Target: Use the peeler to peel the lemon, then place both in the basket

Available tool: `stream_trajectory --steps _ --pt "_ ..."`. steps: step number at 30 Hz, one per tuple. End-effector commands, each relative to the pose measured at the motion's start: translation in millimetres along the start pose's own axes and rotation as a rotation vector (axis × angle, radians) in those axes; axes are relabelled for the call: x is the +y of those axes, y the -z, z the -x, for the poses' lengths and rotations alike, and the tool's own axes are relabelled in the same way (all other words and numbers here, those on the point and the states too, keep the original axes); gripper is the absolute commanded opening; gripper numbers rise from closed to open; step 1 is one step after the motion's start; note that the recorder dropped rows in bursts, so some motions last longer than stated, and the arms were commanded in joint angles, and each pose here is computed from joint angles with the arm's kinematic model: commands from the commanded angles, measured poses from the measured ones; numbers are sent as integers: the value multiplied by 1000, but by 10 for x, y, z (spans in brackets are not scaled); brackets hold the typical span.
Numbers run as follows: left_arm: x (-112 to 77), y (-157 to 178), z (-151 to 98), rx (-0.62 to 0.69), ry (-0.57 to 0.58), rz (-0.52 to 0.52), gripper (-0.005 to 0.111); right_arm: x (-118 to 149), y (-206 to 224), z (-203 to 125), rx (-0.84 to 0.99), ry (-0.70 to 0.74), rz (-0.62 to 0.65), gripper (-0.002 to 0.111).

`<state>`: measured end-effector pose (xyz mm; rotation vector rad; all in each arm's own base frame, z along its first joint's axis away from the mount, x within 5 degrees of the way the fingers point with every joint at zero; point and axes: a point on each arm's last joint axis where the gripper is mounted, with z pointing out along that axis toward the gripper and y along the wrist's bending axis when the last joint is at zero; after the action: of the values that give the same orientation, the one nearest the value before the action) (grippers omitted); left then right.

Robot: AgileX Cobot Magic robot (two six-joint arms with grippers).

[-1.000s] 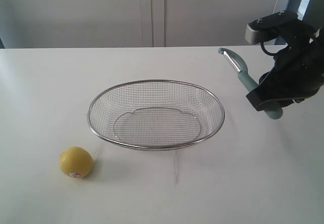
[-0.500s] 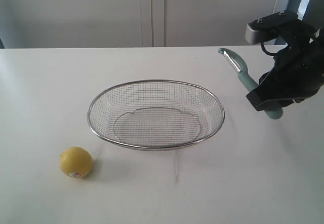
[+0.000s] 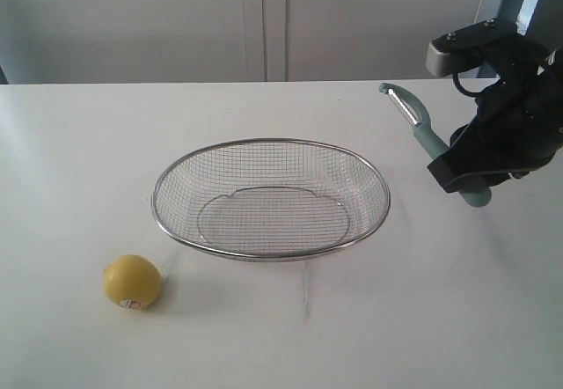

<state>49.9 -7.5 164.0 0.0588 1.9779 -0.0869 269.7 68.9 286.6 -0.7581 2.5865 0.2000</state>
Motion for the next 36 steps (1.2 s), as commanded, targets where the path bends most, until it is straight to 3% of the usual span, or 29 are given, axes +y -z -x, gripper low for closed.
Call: stream_trajectory --steps 1,7,24,36 --pt "-7 -4 -9 -4 15 -11 0 4 19 -1 -18 6 -2 0" --pt "0 -2 44 -64 16 -3 0 3 19 3 -22 6 -5 0" --pt "67 151 492 -590 18 69 0 3 19 3 -22 6 -5 0" --pt "70 169 517 -624 18 73 0 3 19 3 -22 6 -5 0"
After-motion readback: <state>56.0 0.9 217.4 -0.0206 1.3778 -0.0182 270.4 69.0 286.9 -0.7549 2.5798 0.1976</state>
